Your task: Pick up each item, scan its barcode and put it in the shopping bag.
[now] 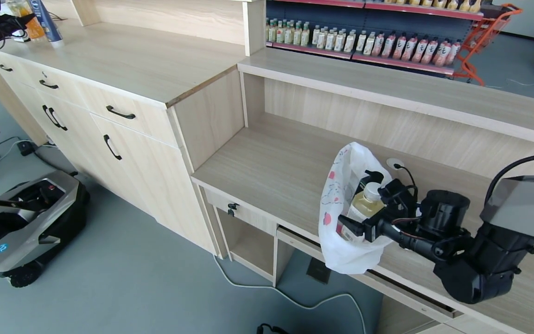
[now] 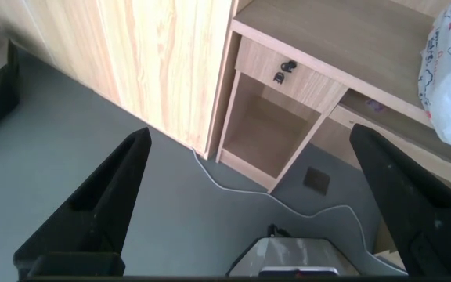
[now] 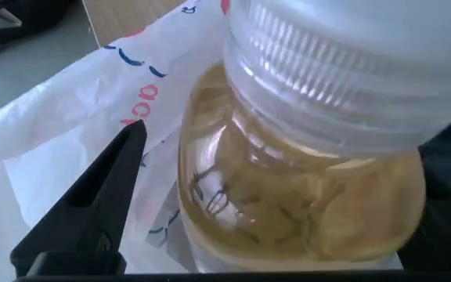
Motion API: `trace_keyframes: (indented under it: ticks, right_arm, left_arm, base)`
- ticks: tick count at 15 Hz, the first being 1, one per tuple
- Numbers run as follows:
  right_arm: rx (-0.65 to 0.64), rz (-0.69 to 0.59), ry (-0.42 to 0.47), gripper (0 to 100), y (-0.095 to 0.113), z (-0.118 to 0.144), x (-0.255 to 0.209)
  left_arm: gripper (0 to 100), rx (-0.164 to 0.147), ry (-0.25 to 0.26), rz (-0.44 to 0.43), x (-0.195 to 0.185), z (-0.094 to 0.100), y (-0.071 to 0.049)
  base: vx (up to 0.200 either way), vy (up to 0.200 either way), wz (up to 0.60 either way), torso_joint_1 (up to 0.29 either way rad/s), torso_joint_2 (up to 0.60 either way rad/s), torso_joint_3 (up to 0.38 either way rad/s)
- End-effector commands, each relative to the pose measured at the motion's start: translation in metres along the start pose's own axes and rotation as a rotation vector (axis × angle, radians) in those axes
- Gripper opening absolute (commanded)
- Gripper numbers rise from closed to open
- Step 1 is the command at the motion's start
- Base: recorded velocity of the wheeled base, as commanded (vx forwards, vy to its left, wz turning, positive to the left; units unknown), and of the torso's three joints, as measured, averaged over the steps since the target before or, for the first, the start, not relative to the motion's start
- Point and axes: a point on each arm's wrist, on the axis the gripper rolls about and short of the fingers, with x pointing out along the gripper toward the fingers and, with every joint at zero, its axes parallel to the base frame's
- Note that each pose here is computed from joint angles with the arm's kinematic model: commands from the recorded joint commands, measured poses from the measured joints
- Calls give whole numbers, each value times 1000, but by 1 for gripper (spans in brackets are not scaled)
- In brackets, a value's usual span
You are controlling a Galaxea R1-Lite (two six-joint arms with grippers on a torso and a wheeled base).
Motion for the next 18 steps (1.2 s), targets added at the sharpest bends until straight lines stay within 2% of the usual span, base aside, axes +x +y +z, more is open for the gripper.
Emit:
trace_keyframes:
  ticks: [1, 4, 5, 10, 11, 13, 15, 18]
  right_arm:
    - [-18, 6, -42, 100, 6, 65, -43]
    - [-31, -29, -61, 100, 11, 94, -90]
    - [-48, -61, -66, 100, 6, 100, -102]
    - [-268, -222, -54, 100, -19, 110, -137]
    - [-330, -295, -35, 100, -28, 113, -147]
    - [-326, -358, 7, 100, -31, 114, -156]
    - [-304, -474, 47, 100, -32, 117, -159]
    - [-265, -569, 53, 100, -28, 125, -171]
  left_arm:
    - [100, 0, -1, 0, 0, 0, 0]
    - [100, 0, 0, 0, 0, 0, 0]
    - [100, 0, -1, 0, 0, 0, 0]
    - [100, 0, 0, 0, 0, 0, 0]
    - [100, 0, -1, 0, 0, 0, 0]
    - [100, 0, -1, 0, 0, 0, 0]
    - [100, 0, -1, 0, 0, 0, 0]
    - [100, 0, 0, 0, 0, 0, 0]
  base:
    - [0, 0, 0, 0, 0, 0]
    - [0, 0, 0, 0, 0, 0]
    - [0, 0, 0, 0, 0, 0]
    - [0, 0, 0, 0, 0, 0]
    - [0, 0, -600, 2, 2, 7]
    - [0, 0, -600, 5, 0, 0]
    - [0, 0, -600, 0, 5, 0]
    - [0, 0, -600, 1, 1, 1]
